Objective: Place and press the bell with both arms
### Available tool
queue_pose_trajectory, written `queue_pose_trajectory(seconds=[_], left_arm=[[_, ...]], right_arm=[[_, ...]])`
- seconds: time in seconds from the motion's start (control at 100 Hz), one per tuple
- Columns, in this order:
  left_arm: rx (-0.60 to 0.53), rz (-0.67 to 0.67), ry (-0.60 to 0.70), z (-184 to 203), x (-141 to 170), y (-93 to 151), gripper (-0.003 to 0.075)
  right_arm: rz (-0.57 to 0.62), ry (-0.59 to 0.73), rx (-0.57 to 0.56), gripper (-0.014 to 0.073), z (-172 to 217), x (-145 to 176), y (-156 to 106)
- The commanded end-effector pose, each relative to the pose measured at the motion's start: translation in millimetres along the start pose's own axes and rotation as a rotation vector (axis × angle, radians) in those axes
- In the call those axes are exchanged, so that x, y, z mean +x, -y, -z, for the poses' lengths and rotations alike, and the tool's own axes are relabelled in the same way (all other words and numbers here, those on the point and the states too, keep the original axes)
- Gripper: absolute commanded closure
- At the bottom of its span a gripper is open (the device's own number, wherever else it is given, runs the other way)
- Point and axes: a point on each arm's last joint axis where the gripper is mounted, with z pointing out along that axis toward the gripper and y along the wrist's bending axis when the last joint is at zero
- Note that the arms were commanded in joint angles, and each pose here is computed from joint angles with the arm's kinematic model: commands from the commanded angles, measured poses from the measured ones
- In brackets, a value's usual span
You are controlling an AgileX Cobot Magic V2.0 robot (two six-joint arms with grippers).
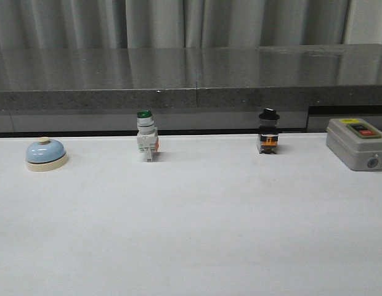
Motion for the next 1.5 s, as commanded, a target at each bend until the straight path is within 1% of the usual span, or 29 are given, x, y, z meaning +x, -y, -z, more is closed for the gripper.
queue_pose_trajectory(seconds=[0.0,0.24,0.36,0.54,0.75,0.92,1.13,1.35,1.43,1.49], left_arm=[[0.002,0.009,0.069,0,5,-1,0.0741],[0.002,0.009,0.069,0,5,-1,0.0741],[0.0,-0.015,0.07,0,5,-1,0.0741],[0.006,-0.034,0.159,1,-3,-1,0.0741],[0.001,-0.029,0.115,-2,-8,0,0.0741],[-0.002,-0.029,0.069,-8,-36,4,0.0741],[-0.003,-0.02,0.053,-26,-86,10,0.0741],[-0.02,-0.019,-0.166,-65,-119,14,0.0741],[-0.022,-0.051,-0.235,-82,-129,15,0.0738],[-0.018,-0.08,-0.264,-96,-135,17,0.0709]], right_arm=[[0.011,0.115,0.009,0.0655,2,-14,1],[0.011,0.115,0.009,0.0655,2,-14,1],[0.011,0.115,0.009,0.0655,2,-14,1],[0.011,0.115,0.009,0.0655,2,-14,1],[0.011,0.115,0.009,0.0655,2,-14,1],[0.011,0.115,0.009,0.0655,2,-14,1],[0.011,0.115,0.009,0.0655,2,-14,1],[0.011,0.115,0.009,0.0655,2,-14,1],[0.011,0.115,0.009,0.0655,2,-14,1],[0.011,0.115,0.009,0.0655,2,-14,1]])
